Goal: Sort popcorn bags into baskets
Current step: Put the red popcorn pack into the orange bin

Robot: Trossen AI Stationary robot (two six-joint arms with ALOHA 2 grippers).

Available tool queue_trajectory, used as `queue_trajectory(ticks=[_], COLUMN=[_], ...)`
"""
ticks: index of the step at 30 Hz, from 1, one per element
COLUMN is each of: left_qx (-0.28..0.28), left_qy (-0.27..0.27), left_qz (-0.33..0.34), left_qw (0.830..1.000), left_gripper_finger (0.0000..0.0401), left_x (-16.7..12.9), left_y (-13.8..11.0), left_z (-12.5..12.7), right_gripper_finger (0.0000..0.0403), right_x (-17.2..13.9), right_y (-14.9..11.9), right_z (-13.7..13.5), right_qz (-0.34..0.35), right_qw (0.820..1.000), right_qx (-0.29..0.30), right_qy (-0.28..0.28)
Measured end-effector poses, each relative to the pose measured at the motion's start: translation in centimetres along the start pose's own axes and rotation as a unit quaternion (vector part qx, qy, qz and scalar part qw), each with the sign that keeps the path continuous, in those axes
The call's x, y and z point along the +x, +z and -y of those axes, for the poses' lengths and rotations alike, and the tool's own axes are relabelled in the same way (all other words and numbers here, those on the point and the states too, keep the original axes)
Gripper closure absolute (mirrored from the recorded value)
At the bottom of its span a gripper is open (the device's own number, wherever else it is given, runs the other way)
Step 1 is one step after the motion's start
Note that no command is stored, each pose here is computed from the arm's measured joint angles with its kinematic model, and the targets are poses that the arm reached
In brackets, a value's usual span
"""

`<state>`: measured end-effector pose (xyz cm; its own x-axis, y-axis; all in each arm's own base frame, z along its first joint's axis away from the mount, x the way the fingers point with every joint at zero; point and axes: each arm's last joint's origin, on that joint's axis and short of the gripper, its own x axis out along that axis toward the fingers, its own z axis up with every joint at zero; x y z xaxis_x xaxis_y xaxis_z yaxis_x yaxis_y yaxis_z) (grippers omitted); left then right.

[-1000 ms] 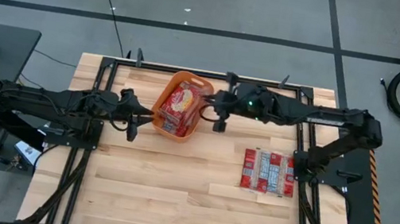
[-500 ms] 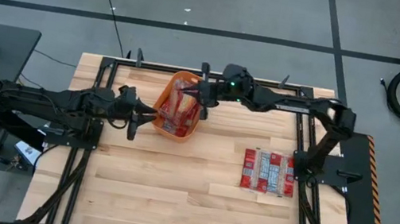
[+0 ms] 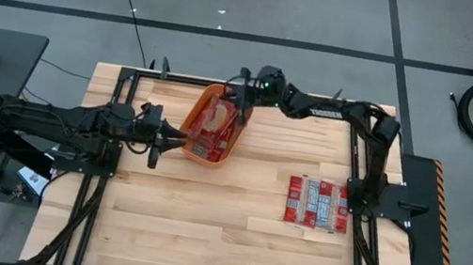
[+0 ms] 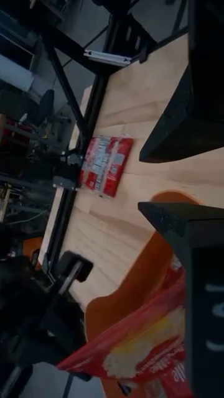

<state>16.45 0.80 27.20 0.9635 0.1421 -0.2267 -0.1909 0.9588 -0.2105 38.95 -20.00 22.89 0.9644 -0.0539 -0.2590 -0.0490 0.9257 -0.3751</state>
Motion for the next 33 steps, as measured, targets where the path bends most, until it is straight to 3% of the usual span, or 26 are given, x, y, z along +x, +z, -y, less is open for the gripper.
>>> queue_trajectory(ticks=[10, 15, 17, 21, 24, 27, 33], left_qx=[-0.002, -0.001, 0.0, 0.001, 0.001, 0.014, 0.054], left_qy=[0.002, 0.006, 0.007, 0.01, 0.01, 0.009, 0.008], left_qz=[-0.007, -0.022, -0.029, -0.034, -0.033, -0.031, -0.03], left_qw=[1.0, 1.0, 1.0, 0.999, 0.999, 0.999, 0.998], left_gripper_finger=[0.0285, 0.0285, 0.0285, 0.0285, 0.0285, 0.0285, 0.0285], left_x=[0.0, 0.0, 0.0, 0.0, 0.0, 0.0, 0.0], left_y=[-0.1, -0.4, -0.6, -0.7, -0.6, -0.6, -0.6], left_z=[0.0, -0.1, -0.1, -0.2, -0.2, -0.2, -0.2], right_gripper_finger=[0.0302, 0.0277, 0.0276, 0.0277, 0.0275, 0.0275, 0.0277], right_x=[-2.0, -3.6, -4.6, -6.2, -7.2, -7.7, -8.3], right_y=[-3.1, -1.8, -0.5, 1.7, 3.0, 3.9, 5.7], right_z=[2.7, 2.7, 2.1, -1.0, -3.6, -6.7, -13.8], right_qz=[-0.087, -0.201, -0.238, -0.275, -0.298, -0.348, -0.47], right_qw=[0.995, 0.969, 0.958, 0.956, 0.944, 0.915, 0.854], right_qx=[0.035, 0.029, 0.028, 0.081, 0.142, 0.185, 0.201], right_qy=[-0.027, -0.141, -0.156, -0.054, 0.03, 0.078, 0.096])
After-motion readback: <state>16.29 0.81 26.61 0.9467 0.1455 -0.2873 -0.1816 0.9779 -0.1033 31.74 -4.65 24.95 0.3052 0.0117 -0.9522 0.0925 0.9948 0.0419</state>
